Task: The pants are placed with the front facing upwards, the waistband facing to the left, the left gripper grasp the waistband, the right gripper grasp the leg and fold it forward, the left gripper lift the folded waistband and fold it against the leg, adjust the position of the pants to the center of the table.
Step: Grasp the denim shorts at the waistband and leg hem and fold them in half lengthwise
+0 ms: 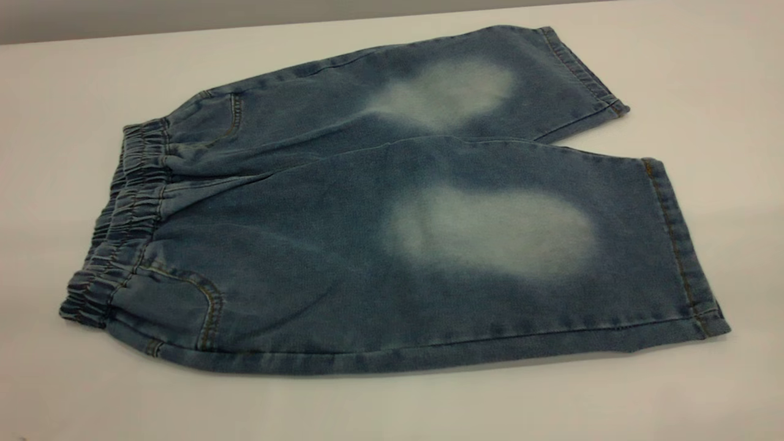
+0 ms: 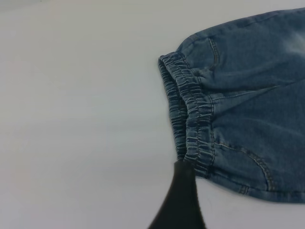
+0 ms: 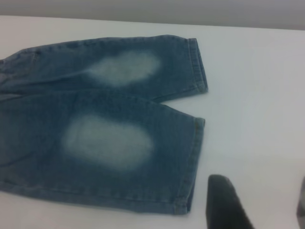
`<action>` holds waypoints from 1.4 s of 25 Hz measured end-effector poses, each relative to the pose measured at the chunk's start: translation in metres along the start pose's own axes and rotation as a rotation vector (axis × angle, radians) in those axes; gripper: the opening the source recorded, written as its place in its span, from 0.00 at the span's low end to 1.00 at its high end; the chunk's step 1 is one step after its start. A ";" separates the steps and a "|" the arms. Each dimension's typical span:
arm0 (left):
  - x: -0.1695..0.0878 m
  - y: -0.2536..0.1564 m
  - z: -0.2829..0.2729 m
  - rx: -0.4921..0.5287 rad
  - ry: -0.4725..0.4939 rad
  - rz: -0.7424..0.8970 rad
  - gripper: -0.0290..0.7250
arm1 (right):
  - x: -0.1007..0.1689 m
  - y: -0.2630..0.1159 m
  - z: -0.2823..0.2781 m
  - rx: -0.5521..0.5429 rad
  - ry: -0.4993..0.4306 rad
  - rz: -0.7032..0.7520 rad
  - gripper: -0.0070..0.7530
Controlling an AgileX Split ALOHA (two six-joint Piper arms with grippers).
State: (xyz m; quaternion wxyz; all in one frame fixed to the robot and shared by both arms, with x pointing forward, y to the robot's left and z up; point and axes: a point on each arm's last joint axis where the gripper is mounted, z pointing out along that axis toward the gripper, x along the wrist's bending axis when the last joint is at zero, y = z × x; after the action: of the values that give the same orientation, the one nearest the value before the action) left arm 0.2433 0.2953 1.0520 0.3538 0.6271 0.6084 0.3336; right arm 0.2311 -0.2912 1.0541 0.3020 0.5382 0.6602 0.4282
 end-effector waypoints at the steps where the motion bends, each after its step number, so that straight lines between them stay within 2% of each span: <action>1: 0.000 0.000 0.000 0.000 0.000 0.000 0.80 | 0.000 0.000 0.000 0.000 0.000 0.000 0.37; 19: 0.000 0.001 -0.001 -0.003 0.001 0.004 0.80 | 0.004 0.000 0.000 -0.002 0.046 0.029 0.37; 23: 0.001 0.018 -0.002 -0.052 0.004 -0.027 0.78 | 0.007 0.004 -0.002 -0.037 0.081 0.097 0.37; 25: 0.002 0.031 0.003 -0.043 0.005 -0.061 0.76 | 0.008 0.009 0.000 -0.038 0.095 0.148 0.37; 30: 0.004 0.067 0.030 0.086 0.003 -0.037 0.73 | 0.011 0.034 0.028 0.010 0.150 0.285 0.37; 33: 0.007 0.089 0.059 0.210 -0.001 -0.014 0.73 | 0.010 0.044 0.052 0.091 0.142 0.269 0.37; 35: 0.009 0.096 0.083 0.301 -0.005 -0.008 0.73 | 0.008 0.046 0.071 0.187 0.126 0.263 0.37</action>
State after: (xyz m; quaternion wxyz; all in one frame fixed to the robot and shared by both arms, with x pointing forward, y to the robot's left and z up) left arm 0.3643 0.3002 1.0897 0.2586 0.6717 0.6531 0.2354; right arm 0.3107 -0.2641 1.0634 0.1500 0.6178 0.6385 0.4337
